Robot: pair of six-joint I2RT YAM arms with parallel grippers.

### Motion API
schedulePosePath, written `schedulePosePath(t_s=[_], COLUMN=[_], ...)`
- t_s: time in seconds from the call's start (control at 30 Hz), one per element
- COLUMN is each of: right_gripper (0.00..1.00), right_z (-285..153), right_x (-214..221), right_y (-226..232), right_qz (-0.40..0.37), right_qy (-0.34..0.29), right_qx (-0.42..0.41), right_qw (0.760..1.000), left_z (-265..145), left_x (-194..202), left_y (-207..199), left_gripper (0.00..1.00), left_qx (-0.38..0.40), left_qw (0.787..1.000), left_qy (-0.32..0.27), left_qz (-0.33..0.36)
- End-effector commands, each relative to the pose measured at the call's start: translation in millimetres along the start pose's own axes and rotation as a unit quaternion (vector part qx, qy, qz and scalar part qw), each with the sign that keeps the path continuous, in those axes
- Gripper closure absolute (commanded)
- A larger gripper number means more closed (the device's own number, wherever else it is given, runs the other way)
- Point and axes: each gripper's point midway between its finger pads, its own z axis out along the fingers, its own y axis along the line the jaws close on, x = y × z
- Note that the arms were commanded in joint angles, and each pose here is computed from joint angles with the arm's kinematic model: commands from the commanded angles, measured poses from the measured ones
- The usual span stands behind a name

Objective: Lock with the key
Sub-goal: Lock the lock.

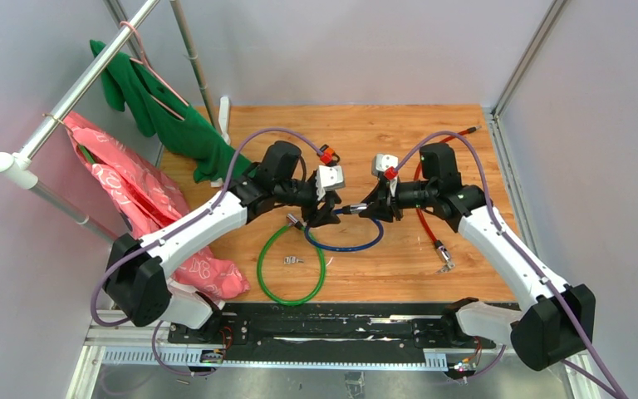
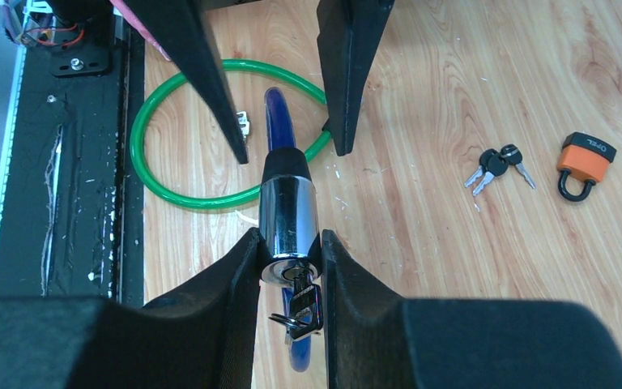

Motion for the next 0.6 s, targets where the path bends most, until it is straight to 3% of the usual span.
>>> schedulePosePath(t_s=[0.0,0.27,0.4,0.57], right_gripper=[1.00,1.00,1.00,1.00], right_z=[-1,-4,-4,-4], right_x=[5,1,2,6], right_y=[0,4,7,10], right_qz=[0.004,-0.001,0.001,0.004], right_qy=[0.010,-0.001,-0.004,-0.004], right_qx=[0.017,0.024,0.022,0.019], right_qw=[1.000,1.000,1.000,1.000], left_z=[1,14,20,23], left_x=[-31,-47,-45,-53], left_y=[-5,4,-3,-22], left_gripper=[0.39,0.41,0.46,0.53], left_qx=[-0.007,-0.075,-0.066,-0.024], left_qw=[0.996,0.985,0.984,0.976], left_qy=[-0.045,-0.117,-0.128,-0.188], left_qz=[0.072,0.101,0.108,0.105])
